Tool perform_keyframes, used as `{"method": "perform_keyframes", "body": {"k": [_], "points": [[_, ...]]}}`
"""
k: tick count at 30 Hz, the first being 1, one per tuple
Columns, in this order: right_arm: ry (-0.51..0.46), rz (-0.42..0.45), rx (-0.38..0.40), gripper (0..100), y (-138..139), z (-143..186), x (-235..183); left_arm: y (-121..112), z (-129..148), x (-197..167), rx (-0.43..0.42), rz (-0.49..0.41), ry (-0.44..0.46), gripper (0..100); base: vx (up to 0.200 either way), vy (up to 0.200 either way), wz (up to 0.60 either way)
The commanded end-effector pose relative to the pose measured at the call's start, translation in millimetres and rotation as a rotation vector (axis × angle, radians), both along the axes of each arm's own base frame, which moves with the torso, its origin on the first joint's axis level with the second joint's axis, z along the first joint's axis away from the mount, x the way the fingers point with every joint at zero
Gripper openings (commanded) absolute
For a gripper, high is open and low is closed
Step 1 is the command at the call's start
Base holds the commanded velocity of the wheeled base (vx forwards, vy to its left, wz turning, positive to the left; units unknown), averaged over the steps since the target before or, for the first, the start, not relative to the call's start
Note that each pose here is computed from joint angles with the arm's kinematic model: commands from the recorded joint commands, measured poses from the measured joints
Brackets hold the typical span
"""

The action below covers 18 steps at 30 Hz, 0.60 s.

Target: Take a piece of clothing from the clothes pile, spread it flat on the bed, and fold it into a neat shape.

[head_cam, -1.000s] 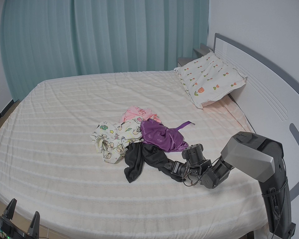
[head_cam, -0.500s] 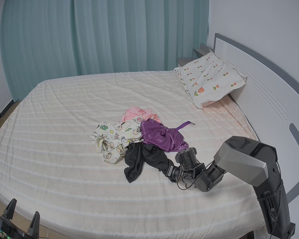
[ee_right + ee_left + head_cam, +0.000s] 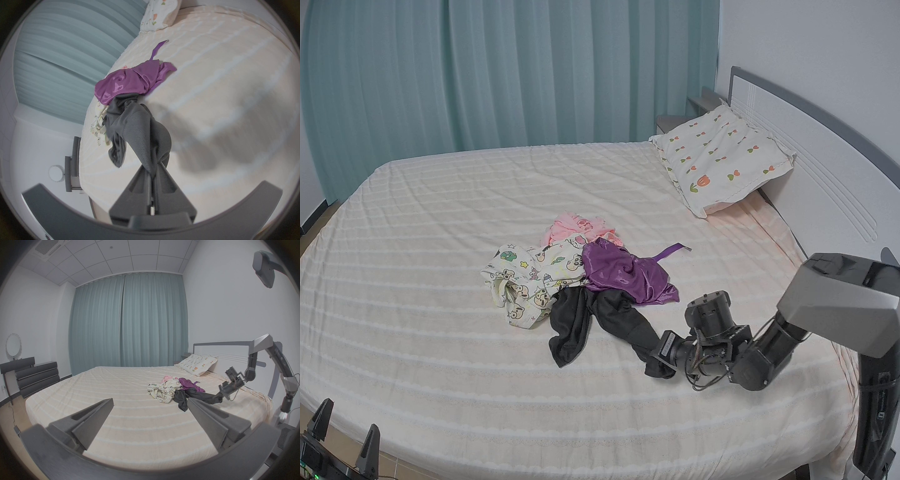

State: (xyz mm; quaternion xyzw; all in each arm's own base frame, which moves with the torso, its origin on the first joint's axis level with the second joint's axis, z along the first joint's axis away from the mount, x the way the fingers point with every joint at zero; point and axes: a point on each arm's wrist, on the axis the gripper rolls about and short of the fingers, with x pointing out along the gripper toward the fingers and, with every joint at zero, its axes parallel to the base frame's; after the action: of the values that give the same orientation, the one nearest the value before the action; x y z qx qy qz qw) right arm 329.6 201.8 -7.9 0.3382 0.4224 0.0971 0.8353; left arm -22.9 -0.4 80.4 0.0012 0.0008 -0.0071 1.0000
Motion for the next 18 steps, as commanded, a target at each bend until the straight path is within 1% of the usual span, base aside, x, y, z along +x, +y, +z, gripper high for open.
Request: {"method": "perform_keyframes", "body": {"k": [1, 4, 6, 8, 9, 11, 13, 18], "points": [[-0.024, 0.019, 0.128, 0, -33.2, 46.8, -57.0, 0.0, -4.2, -0.2, 0.007, 0.0, -0.003, 100, 0.0, 0.0, 0.0], [-0.049, 0.006, 0.158, 0, -38.2, 42.8, -63.3, 0.0, -4.1, -0.2, 0.004, -0.001, -0.005, 100, 0.0, 0.0, 0.0], [-0.075, -0.016, 0.195, 0, -48.6, 39.8, -71.1, -0.1, -3.9, -0.2, 0.01, -0.004, -0.006, 100, 0.0, 0.0, 0.0], [-0.086, 0.001, 0.214, 0, -50.8, 39.4, -74.9, -0.1, -3.9, -0.2, 0.024, -0.007, -0.007, 100, 0.0, 0.0, 0.0], [-0.093, 0.018, 0.23, 0, -52.4, 40.1, -78.4, -0.2, -3.9, -0.2, 0.054, -0.009, -0.007, 100, 0.0, 0.0, 0.0], [-0.089, 0.031, 0.248, 0, -53.9, 41.0, -81.9, -0.9, -3.3, -0.3, 0.078, -0.039, -0.012, 100, 0.0, 0.0, 0.0], [-0.072, 0.041, 0.256, 0, -52.7, 38.1, -83.9, -1.2, -3.6, -0.2, 0.079, -0.055, -0.013, 100, 0.0, 0.0, 0.0], [-0.072, 0.039, 0.261, 0, -54.0, 38.8, -85.3, -1.4, -3.2, -0.3, 0.078, -0.062, -0.014, 100, 0.0, 0.0, 0.0]]}}
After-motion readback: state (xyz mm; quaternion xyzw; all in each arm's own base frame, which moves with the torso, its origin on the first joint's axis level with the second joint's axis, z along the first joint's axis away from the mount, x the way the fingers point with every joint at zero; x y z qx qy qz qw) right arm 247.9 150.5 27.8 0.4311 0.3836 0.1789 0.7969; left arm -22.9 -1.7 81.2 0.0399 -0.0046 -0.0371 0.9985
